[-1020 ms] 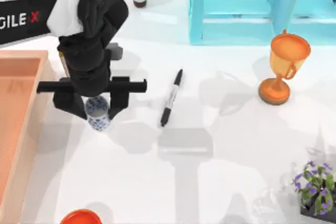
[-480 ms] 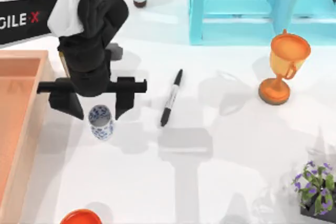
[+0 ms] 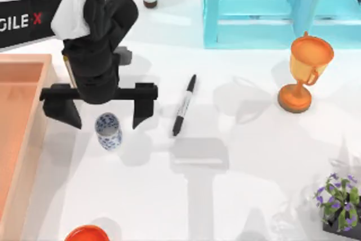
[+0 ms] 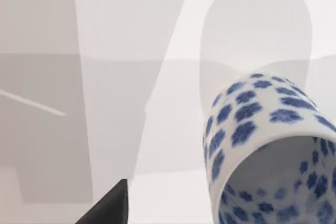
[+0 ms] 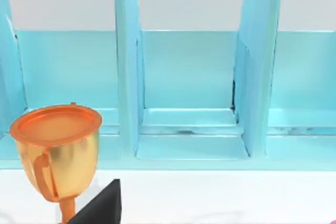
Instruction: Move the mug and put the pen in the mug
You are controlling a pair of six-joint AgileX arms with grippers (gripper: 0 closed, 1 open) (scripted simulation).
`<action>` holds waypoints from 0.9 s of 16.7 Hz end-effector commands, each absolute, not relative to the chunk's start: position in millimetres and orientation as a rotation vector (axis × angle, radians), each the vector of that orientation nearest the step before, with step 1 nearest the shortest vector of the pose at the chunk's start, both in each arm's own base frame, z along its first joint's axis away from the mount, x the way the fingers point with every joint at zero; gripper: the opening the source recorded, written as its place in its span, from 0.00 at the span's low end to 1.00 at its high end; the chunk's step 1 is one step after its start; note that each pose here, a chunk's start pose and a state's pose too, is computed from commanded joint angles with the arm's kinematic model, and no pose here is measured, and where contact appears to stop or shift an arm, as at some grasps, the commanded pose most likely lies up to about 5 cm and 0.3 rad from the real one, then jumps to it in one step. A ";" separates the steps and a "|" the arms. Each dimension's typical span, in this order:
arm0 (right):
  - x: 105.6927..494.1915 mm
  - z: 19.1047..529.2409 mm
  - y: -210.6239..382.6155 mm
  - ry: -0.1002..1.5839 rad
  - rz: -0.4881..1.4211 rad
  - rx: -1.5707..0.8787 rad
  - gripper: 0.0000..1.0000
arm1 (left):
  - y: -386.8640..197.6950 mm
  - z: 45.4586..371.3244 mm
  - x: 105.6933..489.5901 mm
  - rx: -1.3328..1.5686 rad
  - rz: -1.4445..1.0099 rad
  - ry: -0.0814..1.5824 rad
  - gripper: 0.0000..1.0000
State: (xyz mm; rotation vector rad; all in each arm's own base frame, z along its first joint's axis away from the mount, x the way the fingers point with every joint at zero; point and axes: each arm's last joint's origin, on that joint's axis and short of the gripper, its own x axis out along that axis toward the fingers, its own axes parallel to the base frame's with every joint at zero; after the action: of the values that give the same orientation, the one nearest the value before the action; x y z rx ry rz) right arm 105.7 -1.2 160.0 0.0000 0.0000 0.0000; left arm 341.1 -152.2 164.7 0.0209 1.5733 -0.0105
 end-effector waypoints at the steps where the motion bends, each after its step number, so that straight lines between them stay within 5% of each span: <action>1: 105.7 160.0 -1.2 0.000 0.000 0.000 1.00 | -152.2 164.7 341.1 0.021 -0.010 1.573 1.00; 6: 105.7 160.0 -1.2 0.000 0.000 0.000 1.00 | -154.4 179.4 346.5 0.020 -0.003 1.582 1.00; 15: 105.7 160.0 -1.2 0.000 0.000 0.000 1.00 | -153.9 305.3 344.1 0.023 -0.008 1.579 1.00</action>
State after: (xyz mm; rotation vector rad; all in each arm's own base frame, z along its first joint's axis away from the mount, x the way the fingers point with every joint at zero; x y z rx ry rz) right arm 105.7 -1.2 160.0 0.0000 0.0000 0.0000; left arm 344.1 -153.9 305.3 0.0227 1.5786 -0.0084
